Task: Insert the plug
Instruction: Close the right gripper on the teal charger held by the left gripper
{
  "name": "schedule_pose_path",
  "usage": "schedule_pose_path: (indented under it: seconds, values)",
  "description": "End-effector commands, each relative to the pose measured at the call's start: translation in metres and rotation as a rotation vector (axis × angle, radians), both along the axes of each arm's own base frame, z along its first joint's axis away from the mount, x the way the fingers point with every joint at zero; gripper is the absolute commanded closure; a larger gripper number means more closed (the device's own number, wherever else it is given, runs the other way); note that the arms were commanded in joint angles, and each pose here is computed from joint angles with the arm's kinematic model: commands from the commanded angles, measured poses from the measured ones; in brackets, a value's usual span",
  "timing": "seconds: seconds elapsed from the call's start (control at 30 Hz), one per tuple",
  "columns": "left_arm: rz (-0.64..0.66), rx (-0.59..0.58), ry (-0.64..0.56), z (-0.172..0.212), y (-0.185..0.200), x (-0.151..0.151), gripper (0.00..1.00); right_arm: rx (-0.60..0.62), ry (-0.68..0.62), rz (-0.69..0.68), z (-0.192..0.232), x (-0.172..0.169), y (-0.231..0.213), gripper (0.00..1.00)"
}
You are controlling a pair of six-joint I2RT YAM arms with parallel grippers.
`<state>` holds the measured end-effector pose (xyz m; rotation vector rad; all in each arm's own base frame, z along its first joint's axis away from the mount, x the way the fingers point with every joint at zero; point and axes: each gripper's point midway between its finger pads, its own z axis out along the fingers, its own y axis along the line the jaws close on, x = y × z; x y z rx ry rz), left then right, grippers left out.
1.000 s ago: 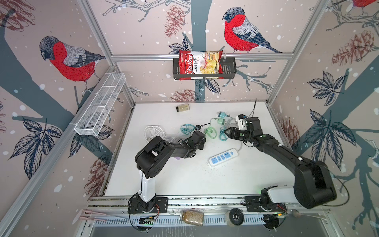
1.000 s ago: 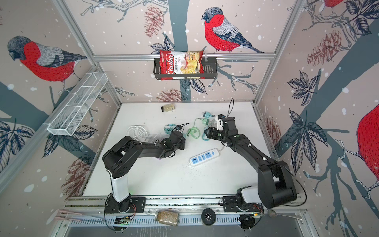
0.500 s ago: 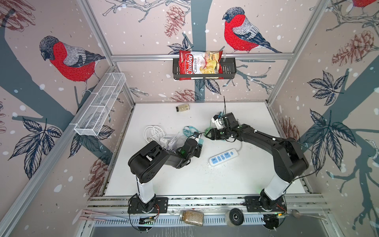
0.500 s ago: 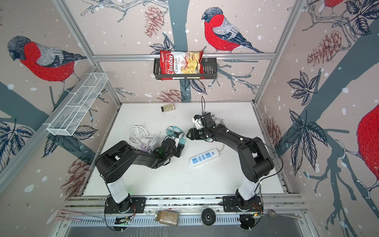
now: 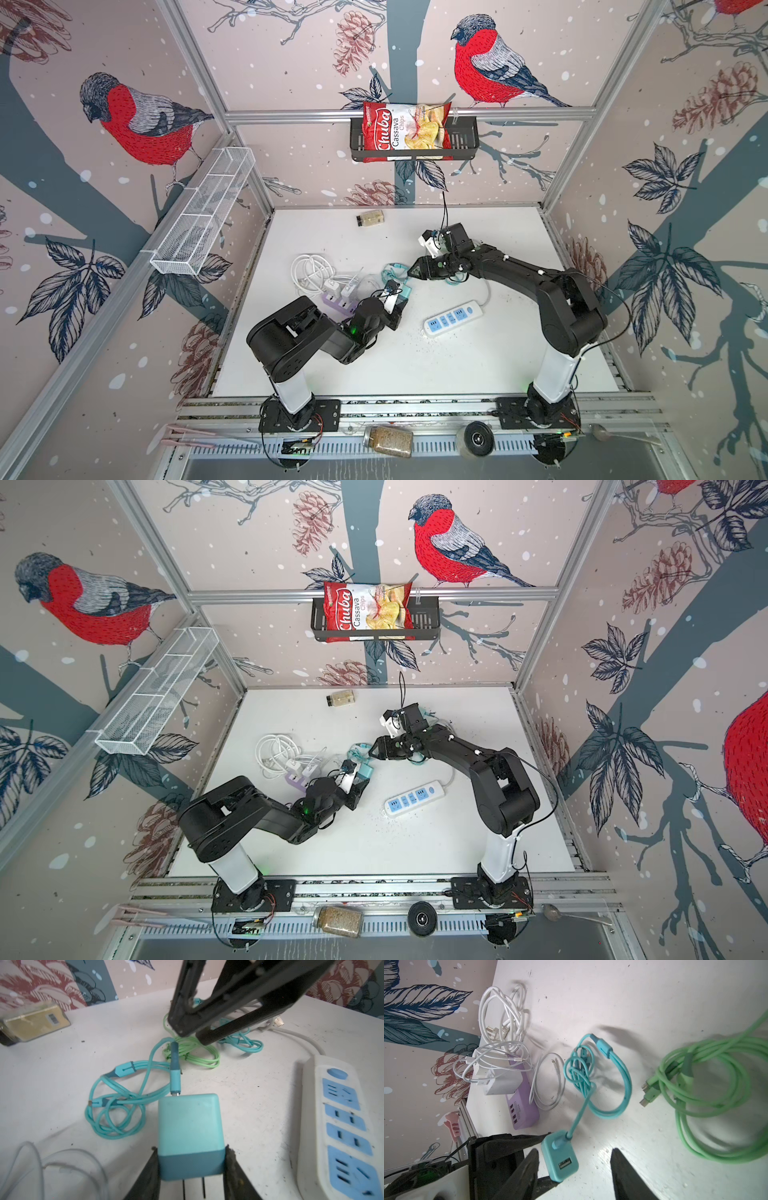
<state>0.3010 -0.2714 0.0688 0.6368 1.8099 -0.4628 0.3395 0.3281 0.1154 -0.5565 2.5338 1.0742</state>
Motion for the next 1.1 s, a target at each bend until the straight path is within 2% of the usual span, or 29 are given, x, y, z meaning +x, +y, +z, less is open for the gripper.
schedule_pose_path:
  seconds: [0.0,0.37,0.7,0.9,1.07]
  values:
    - [-0.021,-0.074,-0.197,0.044,-0.009,0.007,1.0,0.024,0.026,0.048,0.005,-0.01,0.006,0.43]
    - [-0.054,-0.089,-0.216,0.047,-0.02,0.01,1.0,0.004,0.014,0.064,0.002,-0.03,-0.001,0.43]
    - [-0.128,-0.081,-0.211,0.042,-0.03,0.001,1.0,-0.001,-0.03,0.137,0.013,-0.029,0.003,0.44]
    - [-0.121,-0.074,-0.214,0.043,-0.029,0.002,1.0,0.004,-0.015,0.166,0.008,-0.033,0.007,0.5]
    - [-0.138,-0.07,-0.217,0.043,-0.031,0.0,1.0,0.006,-0.014,0.186,0.008,-0.041,0.004,0.5]
